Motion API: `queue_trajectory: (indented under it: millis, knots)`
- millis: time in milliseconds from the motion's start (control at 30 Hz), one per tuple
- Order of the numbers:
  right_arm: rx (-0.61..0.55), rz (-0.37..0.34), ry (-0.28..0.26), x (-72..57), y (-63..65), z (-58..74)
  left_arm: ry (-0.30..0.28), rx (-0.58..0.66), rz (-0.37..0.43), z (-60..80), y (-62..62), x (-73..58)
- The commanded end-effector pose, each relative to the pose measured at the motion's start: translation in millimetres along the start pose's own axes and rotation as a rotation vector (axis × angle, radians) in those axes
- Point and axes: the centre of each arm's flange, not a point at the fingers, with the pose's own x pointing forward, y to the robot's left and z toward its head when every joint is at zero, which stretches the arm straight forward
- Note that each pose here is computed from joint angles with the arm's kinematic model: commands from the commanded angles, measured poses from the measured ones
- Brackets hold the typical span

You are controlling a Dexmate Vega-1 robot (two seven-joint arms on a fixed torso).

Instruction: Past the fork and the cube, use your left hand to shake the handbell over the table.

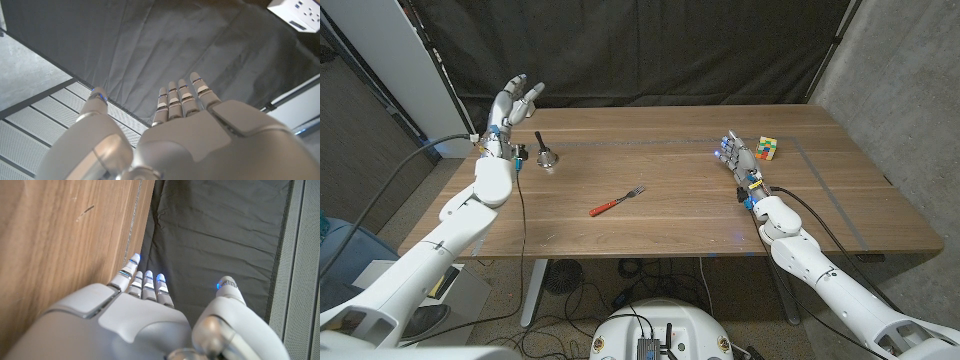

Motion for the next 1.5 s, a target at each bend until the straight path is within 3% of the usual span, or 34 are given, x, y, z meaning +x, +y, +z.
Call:
queue_trajectory:
  millis: [33,333,767,1500]
  knots:
    - [0.0,-0.01,0.01,-3.1,-1.5,-1.0,-0.007,0.144,0.07,-1.5,13.4,0.9]
    - [0.013,-0.025,0.011,-5.3,-1.6,-5.5,0.005,0.224,0.099,-2.9,24.9,2.0]
    - [0.012,-0.022,0.014,-5.2,1.1,-8.3,0.027,0.433,0.094,2.3,38.5,6.9]
    - [0.009,-0.03,0.027,-13.9,-1.2,-7.6,0.16,0.602,-0.074,5.1,54.5,31.5]
